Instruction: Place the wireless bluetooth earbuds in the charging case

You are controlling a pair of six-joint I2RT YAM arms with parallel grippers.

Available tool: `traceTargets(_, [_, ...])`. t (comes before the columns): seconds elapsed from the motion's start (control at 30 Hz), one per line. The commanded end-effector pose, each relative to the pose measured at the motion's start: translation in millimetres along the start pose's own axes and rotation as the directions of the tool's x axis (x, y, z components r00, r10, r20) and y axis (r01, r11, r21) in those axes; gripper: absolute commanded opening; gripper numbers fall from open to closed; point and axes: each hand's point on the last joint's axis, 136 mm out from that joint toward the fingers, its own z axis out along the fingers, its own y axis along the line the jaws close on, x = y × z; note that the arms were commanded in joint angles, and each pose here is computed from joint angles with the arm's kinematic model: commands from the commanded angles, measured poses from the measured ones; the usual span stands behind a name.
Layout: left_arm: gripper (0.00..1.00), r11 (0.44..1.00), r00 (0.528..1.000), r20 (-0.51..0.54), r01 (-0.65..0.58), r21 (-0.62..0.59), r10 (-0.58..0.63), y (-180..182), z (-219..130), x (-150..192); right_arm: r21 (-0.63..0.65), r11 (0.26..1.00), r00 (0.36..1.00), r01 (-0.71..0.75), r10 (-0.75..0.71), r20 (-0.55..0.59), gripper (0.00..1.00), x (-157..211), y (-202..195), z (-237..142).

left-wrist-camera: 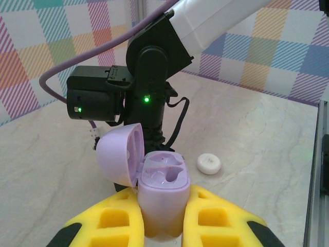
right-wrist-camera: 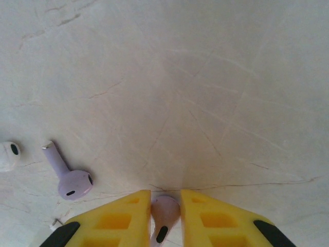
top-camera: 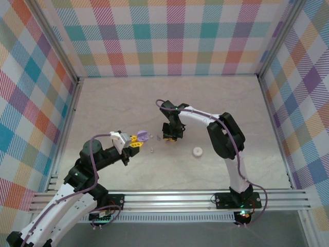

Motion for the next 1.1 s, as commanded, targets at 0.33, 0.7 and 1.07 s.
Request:
traceTargets(0.33, [0.00, 1.000, 0.999, 0.029, -0.025, 0.013, 0.025, -4, -4, -11, 0.022, 0.999, 1.000, 0.024, -0.024, -0.005, 0.29, 8, 2, -20])
traceTargets(0.7, [0.00, 0.999, 0.999, 0.037, -0.029, 0.026, 0.028, -7, -5, -15, -0.028, 0.997, 0.997, -0.074, 0.075, 0.029, 0.32, 17, 2, -23])
traceTargets(1.07, [0.00, 0.998, 0.998, 0.046, -0.036, 0.052, 0.034, -11, -5, -17, -0.051, 0.977, 0.977, -0.208, 0.210, 0.042, 0.30, 28, 1, -7])
